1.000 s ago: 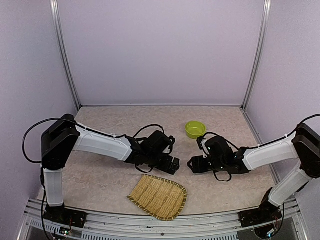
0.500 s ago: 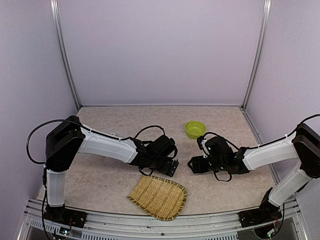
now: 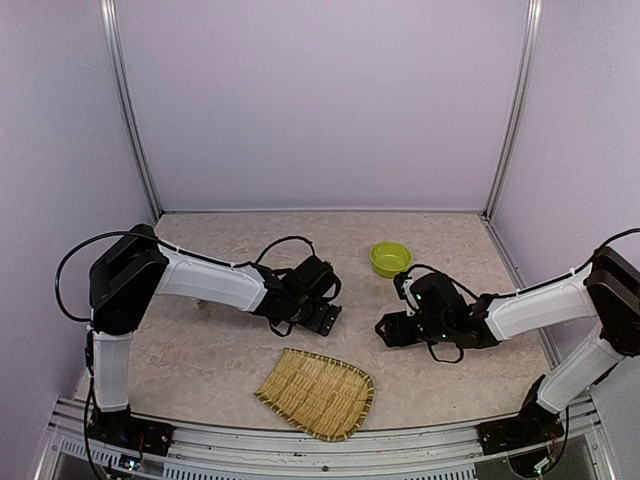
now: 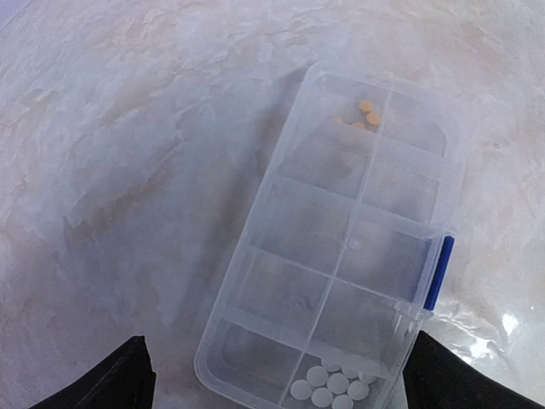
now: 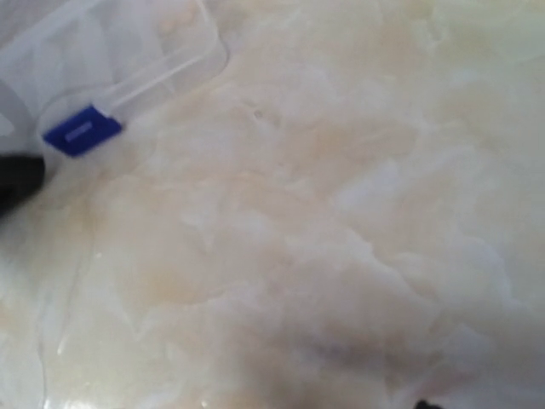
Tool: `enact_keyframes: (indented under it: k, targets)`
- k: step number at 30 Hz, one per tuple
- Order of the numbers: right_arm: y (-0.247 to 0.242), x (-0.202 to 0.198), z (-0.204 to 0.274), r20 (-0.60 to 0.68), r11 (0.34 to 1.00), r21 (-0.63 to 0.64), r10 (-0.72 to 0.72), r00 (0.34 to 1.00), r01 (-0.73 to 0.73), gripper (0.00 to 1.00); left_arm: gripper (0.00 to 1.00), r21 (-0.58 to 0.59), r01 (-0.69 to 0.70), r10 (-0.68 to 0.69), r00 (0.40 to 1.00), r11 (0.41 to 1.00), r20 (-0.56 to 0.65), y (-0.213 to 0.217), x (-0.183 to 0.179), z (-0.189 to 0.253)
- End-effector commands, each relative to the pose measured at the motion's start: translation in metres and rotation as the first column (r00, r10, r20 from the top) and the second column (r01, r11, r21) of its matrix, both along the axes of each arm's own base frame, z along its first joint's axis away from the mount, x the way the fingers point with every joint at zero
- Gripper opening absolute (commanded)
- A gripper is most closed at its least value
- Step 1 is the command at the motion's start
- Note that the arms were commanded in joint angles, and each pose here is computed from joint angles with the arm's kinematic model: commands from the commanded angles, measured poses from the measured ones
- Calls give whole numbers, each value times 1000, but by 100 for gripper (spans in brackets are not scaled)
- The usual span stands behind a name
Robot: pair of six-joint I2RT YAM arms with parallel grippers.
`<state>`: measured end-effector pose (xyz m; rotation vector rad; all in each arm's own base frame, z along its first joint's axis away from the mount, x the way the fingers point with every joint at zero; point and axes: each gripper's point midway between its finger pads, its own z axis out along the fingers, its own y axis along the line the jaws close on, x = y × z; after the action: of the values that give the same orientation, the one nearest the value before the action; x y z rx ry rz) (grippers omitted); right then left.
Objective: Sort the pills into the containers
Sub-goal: Move the pill container to the center of the board.
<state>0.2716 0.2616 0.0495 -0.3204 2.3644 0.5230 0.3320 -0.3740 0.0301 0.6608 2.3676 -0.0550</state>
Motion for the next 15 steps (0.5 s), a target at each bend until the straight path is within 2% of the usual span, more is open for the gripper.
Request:
enact_keyframes:
  k: [1,6,15]
  targets:
    - [-8,-2,0,2,1000,-2,-17,1000,17,71,99,53,-19,17,998,998,54,15,17,4]
    - [-9,-2,-1,2,1000,2,-21,1000,21,71,99,56,-55,51,997,997,64,31,29,2]
    - [-11,-3,-3,0,1000,2,-26,1000,26,71,99,56,-71,66,994,996,84,27,52,1]
